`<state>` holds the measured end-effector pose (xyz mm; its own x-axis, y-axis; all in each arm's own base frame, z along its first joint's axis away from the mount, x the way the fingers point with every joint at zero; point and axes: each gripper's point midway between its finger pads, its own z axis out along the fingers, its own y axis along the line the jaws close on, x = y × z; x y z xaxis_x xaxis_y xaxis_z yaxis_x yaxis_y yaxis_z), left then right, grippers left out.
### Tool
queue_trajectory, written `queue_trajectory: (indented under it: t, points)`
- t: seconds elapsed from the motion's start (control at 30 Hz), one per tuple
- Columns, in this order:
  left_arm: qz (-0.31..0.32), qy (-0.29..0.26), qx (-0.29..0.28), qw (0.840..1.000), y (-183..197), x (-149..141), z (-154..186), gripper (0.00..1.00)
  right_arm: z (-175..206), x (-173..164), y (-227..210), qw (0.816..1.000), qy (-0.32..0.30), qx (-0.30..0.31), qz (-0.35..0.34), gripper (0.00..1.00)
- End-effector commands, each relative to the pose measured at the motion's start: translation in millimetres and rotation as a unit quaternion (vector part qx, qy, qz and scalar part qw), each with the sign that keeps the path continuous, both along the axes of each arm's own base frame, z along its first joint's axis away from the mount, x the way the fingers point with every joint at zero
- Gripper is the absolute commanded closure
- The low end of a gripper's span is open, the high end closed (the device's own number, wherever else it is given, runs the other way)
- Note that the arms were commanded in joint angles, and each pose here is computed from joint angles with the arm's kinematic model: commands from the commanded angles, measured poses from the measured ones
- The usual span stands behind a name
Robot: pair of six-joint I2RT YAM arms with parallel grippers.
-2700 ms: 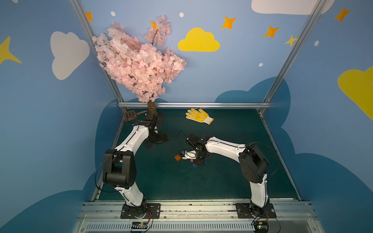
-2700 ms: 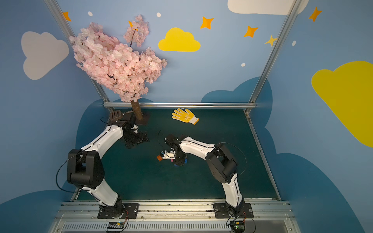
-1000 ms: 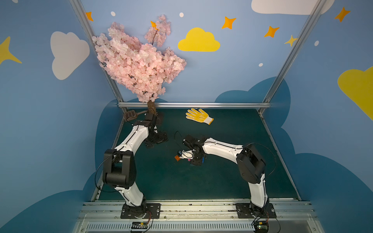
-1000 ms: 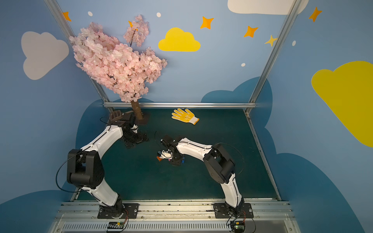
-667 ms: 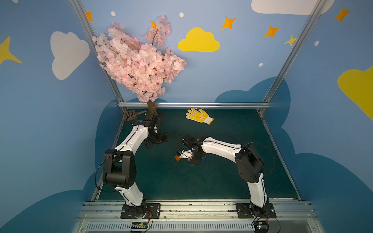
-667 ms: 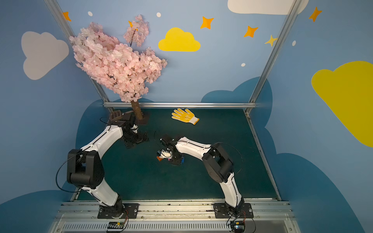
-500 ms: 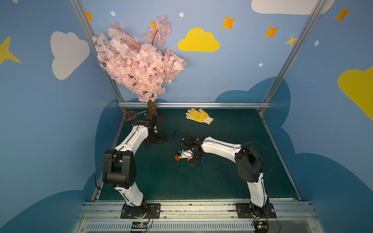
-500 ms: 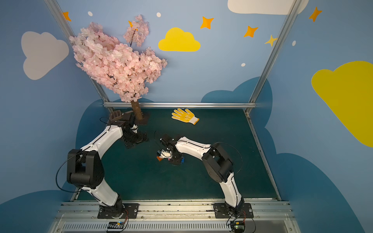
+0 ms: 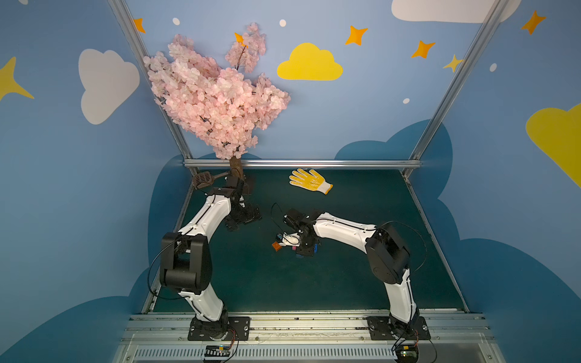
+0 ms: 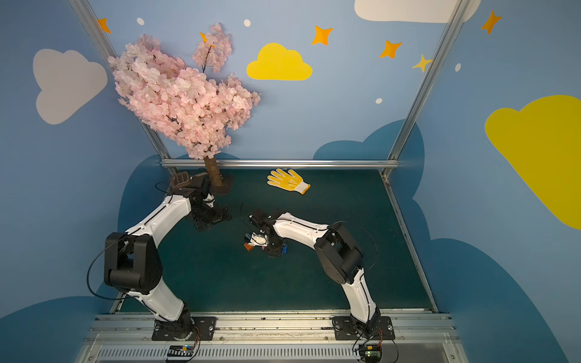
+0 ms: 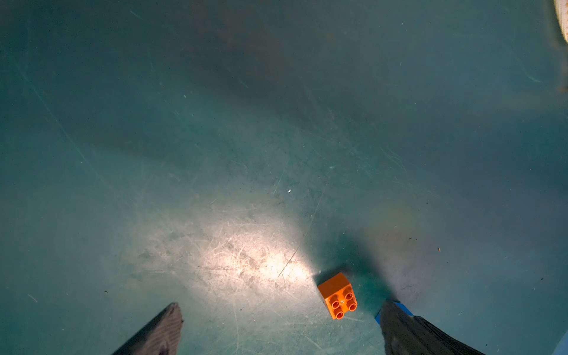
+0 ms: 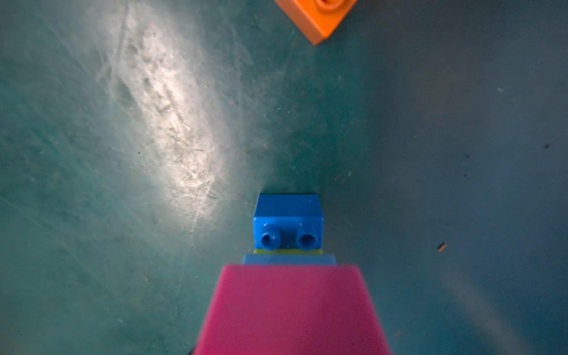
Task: Assemble the letter y with lego
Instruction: Assemble the lego brick with the lego brick.
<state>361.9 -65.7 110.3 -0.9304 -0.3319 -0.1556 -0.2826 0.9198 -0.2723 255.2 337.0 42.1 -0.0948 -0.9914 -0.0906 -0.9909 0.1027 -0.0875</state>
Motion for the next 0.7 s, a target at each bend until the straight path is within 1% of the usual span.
queue_trajectory:
  t: [0.0,0.27,0.67]
  points:
    - [-0.002,0.002,0.001,1.000,1.5,-4.3,0.9,0.00,-5.9,7.1,-5.6,1.000,0.000,-0.016,-0.009,0.63]
    - [-0.002,0.001,0.001,1.000,1.4,-4.0,0.8,0.00,1.0,11.0,-4.3,1.000,-0.005,-0.013,-0.012,0.61]
    - [-0.002,0.003,0.001,1.000,1.5,-4.3,-0.1,0.00,2.8,11.7,-2.2,1.000,0.002,-0.006,-0.015,0.57]
